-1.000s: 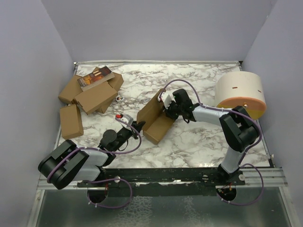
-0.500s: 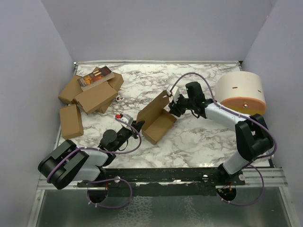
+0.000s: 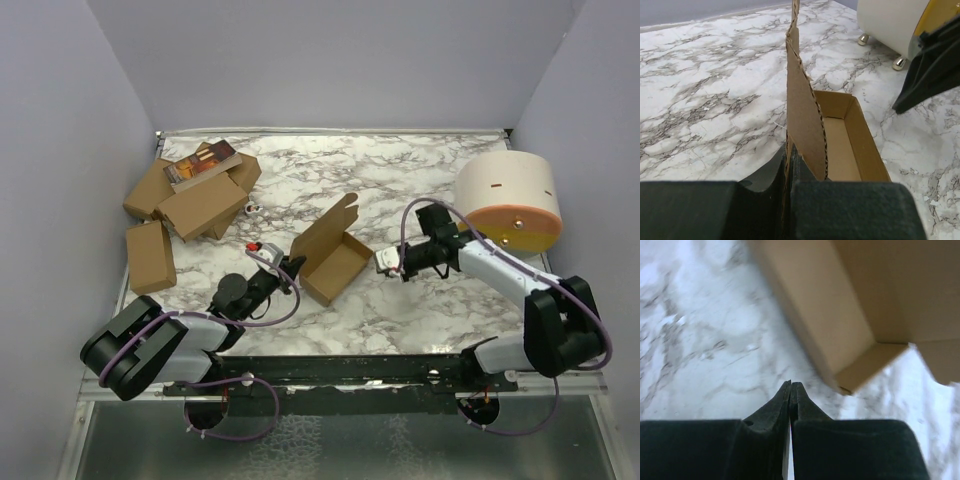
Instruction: Fold the paper box
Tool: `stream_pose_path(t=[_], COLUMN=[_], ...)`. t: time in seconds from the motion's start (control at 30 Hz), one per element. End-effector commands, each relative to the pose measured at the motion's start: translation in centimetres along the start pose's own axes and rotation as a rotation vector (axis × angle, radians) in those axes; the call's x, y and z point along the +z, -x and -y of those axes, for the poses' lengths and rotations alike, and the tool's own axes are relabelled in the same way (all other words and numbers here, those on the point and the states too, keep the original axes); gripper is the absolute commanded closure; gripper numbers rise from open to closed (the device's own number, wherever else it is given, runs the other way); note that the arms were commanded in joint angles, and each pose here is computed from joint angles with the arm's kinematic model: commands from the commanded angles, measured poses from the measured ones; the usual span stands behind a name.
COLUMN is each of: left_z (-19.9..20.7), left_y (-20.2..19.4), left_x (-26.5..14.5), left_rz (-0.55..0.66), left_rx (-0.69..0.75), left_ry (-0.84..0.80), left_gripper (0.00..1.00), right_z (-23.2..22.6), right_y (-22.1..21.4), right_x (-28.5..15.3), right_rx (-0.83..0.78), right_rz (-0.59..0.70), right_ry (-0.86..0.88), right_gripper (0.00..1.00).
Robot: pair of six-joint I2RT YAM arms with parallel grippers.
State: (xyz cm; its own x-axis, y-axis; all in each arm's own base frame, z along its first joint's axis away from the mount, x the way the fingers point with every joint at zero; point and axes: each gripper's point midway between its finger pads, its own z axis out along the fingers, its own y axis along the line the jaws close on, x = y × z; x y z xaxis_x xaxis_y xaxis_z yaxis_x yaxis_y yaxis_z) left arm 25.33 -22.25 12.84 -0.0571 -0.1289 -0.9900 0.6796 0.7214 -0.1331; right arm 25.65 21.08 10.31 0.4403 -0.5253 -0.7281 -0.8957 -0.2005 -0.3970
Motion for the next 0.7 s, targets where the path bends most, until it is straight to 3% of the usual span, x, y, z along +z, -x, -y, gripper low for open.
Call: stream_pose_path(t=[0.0, 0.2, 0.67], left_z=[1.0, 1.5, 5.2], left_y=[0.9, 0.6, 0.1], left_x=[0.3, 0.3, 0.6], left_rz=[0.020, 0.007, -0.003], left_rx=[0.027, 0.043, 0.035], left_ry=[-0.059, -0.093, -0.316], left_gripper=[1.00, 1.00, 1.00], right_z=[-4.2, -3.2, 1.3], right_y=[-3.0, -5.2, -5.6], right_x=[1.4, 2.7, 4.4], right_rx=[-0.169, -0.146, -0.106], right_rz=[-0.022, -0.111, -0.220], right_ry=[0.184, 0.174, 0.036], right_gripper=[0.99, 0.99, 0.99])
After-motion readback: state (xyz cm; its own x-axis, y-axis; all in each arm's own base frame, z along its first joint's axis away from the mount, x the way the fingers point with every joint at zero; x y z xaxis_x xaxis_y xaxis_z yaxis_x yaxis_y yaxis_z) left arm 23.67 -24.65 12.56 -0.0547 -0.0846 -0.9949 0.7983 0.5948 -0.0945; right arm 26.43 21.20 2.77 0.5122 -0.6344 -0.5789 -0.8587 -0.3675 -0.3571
